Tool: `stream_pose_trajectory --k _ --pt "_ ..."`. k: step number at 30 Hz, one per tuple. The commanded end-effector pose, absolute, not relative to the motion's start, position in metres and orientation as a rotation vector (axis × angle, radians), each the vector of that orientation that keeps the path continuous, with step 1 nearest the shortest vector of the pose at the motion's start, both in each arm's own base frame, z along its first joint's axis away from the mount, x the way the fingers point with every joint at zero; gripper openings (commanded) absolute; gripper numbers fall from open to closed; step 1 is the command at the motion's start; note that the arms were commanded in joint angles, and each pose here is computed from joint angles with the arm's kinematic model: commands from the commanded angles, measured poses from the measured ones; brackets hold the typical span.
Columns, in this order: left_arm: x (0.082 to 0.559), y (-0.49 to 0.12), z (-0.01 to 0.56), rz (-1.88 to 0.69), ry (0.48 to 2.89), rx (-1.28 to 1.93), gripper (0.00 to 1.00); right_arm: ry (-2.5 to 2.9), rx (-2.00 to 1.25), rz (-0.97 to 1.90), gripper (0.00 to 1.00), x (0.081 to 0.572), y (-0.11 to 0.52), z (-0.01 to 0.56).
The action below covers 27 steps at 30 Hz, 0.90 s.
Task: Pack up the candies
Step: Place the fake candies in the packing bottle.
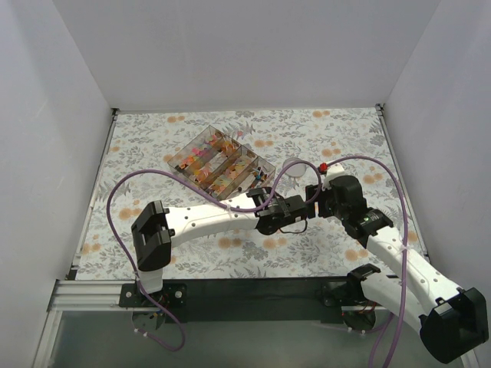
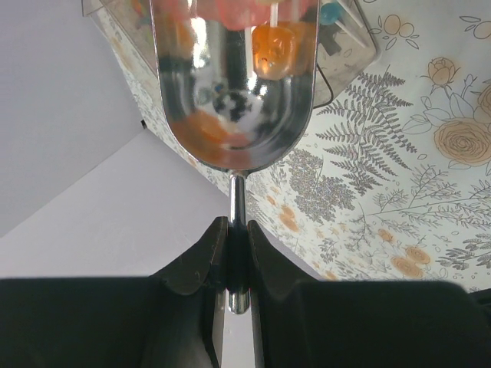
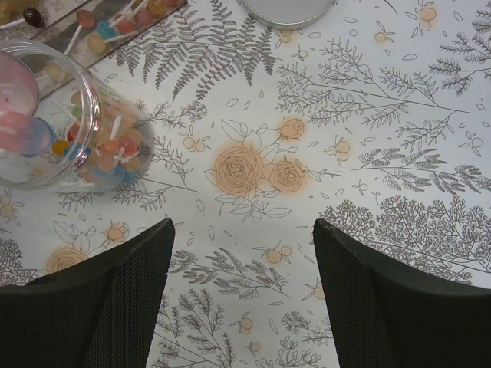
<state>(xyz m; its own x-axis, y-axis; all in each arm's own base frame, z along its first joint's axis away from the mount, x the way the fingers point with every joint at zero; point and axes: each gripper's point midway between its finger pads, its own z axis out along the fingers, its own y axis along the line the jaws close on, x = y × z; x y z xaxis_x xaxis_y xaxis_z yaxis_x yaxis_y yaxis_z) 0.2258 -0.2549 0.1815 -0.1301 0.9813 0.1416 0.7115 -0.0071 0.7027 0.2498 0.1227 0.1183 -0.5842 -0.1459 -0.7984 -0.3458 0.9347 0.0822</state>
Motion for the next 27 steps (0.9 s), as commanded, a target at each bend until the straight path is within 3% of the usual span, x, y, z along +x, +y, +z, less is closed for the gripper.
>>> stream_pose_trajectory --k 1,27 --pt "0.2300 -0.2591 0.1989 0.953 1.828 1.735 0.00 2.152 -0.331 0.319 0.79 0.2540 0.1270 0.1260" --pt "0.2225 -0.2639 0.1982 0.908 1.841 1.756 0.00 2.147 -0.333 0.333 0.79 0.2532 0.1288 0.1248"
